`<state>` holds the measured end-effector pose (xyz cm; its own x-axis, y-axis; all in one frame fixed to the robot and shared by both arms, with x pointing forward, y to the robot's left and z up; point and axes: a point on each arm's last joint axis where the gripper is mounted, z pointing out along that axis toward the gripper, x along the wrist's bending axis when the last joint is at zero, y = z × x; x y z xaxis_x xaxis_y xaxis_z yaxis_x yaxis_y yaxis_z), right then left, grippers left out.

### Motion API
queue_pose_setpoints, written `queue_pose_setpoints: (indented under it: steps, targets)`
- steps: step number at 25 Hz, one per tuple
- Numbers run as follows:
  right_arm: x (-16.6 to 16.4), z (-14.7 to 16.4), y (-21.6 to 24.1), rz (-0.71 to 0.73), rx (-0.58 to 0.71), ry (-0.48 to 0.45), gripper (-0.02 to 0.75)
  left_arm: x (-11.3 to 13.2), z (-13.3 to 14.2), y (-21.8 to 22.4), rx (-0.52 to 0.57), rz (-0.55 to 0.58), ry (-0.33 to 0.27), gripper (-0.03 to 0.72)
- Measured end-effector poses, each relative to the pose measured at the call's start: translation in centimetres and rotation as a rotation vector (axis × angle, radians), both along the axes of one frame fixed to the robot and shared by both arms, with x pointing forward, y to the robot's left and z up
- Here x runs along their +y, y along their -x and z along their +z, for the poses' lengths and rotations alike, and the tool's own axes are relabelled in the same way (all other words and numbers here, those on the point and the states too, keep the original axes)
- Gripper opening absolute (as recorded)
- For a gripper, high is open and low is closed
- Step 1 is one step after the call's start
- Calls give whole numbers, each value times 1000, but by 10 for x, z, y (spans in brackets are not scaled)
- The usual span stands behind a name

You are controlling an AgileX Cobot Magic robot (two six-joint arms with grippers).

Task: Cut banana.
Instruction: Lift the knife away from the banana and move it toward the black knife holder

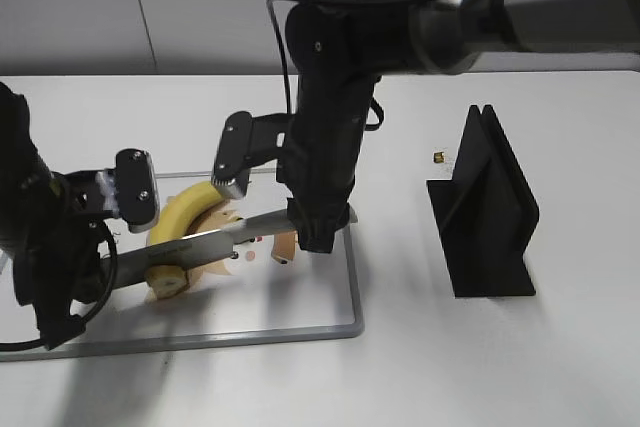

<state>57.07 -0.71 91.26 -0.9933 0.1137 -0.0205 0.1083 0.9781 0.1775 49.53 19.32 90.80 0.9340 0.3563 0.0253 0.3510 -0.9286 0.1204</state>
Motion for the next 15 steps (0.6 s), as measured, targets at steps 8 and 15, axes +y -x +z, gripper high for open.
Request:
queue_pose_setpoints:
  steps: [8, 15]
  targets:
    - [-4, 55, 5, 7, -80, -64, 237, 5, 56, 12, -147, -11, 52, -7]
    - [-7, 82, 8, 9, -131, -99, 237, 8, 81, 18, -247, -21, 77, -7]
